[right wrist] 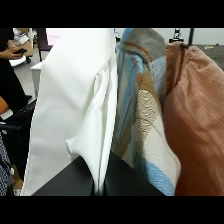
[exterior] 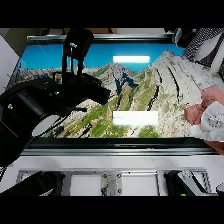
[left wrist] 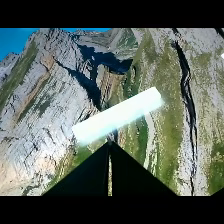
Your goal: Fold the clothes and pants, and hang the long-sleeved shirts on hangers.
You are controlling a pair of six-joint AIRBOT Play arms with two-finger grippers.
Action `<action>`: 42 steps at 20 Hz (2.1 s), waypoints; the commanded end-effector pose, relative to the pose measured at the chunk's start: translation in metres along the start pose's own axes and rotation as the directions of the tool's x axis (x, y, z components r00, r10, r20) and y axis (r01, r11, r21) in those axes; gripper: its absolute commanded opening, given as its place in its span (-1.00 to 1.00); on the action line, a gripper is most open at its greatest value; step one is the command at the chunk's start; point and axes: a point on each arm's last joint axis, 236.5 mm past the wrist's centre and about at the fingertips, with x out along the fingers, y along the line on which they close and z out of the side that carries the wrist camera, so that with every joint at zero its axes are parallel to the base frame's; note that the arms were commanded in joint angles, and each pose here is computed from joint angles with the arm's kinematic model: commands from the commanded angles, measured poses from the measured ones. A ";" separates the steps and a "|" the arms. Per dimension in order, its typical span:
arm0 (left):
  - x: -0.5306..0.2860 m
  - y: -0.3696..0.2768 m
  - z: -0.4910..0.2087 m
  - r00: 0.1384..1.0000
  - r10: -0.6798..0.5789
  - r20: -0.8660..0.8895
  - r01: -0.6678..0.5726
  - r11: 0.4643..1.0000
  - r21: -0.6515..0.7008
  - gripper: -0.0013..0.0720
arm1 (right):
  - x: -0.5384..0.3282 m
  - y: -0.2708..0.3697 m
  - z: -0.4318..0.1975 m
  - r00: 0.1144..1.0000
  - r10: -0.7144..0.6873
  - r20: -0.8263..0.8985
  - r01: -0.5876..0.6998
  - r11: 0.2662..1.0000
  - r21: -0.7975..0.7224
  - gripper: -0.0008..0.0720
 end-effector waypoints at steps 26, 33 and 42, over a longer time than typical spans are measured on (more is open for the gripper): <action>0.005 0.033 -0.021 0.994 0.042 -0.102 -0.052 0.993 -0.102 -0.92 | -0.264 0.342 -0.050 -0.054 0.994 -0.100 -0.996 -0.047 0.078 0.21; 0.018 0.032 -0.085 0.982 -0.095 -0.162 0.036 0.942 -0.333 -0.92 | -0.498 0.358 -0.271 -0.562 0.556 -0.612 -0.794 -0.569 0.213 0.21; 0.008 0.030 -0.092 0.985 -0.113 -0.130 0.060 0.933 -0.356 -0.92 | -0.599 0.319 -0.340 -0.681 0.335 -0.651 -0.645 -0.696 0.316 0.20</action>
